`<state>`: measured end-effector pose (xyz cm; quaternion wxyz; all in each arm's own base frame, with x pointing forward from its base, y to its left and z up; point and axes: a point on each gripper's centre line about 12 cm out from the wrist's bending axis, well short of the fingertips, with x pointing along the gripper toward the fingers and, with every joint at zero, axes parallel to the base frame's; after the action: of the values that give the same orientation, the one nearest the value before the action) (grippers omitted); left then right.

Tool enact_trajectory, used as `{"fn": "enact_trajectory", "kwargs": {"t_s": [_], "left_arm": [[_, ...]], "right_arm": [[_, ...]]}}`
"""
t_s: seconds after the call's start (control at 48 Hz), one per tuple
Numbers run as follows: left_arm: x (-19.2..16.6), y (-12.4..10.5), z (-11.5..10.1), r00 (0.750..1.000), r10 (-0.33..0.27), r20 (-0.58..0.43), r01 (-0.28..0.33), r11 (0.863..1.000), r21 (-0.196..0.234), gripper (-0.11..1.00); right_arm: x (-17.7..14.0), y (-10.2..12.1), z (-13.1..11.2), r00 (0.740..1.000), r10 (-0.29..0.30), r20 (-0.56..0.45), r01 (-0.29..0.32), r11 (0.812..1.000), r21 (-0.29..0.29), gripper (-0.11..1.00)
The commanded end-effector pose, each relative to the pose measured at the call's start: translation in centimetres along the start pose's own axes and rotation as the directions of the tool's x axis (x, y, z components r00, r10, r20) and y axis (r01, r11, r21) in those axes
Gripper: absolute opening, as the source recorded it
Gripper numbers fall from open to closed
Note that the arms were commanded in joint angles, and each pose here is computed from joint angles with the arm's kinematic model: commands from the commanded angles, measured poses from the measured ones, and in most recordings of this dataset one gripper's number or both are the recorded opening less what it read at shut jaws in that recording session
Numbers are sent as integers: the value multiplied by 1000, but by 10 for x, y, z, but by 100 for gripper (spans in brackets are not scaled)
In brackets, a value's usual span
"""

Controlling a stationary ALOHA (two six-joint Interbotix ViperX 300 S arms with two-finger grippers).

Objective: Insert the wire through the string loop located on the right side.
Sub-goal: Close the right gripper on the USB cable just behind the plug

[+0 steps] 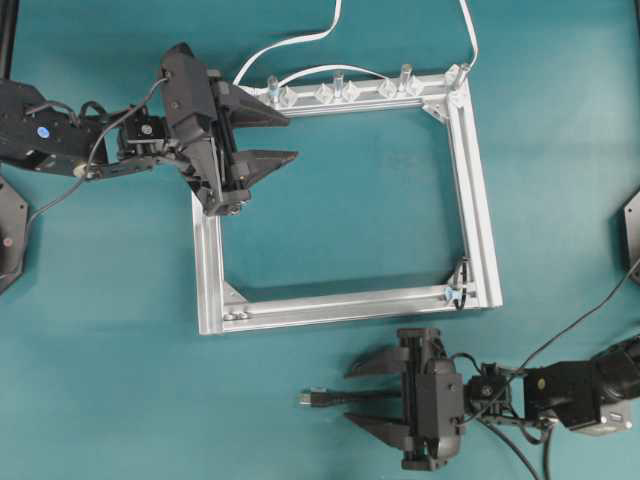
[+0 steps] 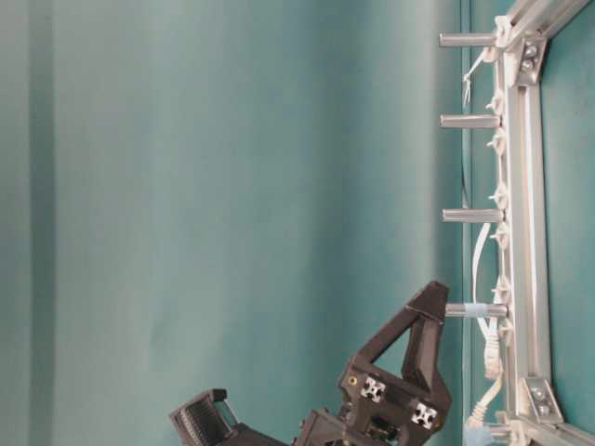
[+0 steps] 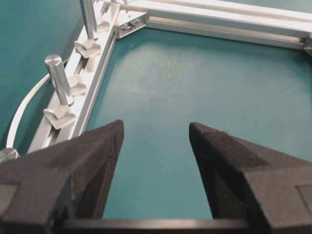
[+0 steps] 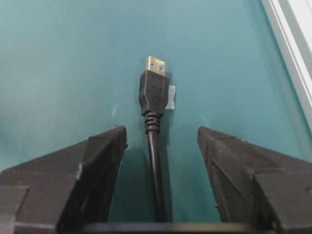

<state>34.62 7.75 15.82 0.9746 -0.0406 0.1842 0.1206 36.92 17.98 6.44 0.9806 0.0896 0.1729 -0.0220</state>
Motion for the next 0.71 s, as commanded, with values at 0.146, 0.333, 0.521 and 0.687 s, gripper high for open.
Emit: {"fn": "enact_trajectory", "kwargs": {"t_s": [0.146, 0.333, 0.521, 0.687], "left_arm": [[-2, -2, 9, 1000, -7, 30, 7, 1000, -4, 64], [-2, -2, 8, 1000, -7, 27, 7, 1000, -4, 64], [-1, -2, 7, 1000, -5, 23, 5, 1000, -1, 64], [-1, 0, 7, 1000, -2, 23, 2, 1000, -2, 64]], "right_arm": [[9, 2, 13, 999, -6, 41, 5, 1000, 20, 74], [8, 0, 11, 999, -7, 32, 7, 1000, 17, 72], [11, 1, 3, 1000, -4, 1, 4, 1000, 4, 68], [14, 6, -16, 992, 34, -124, -40, 998, -46, 34]]}}
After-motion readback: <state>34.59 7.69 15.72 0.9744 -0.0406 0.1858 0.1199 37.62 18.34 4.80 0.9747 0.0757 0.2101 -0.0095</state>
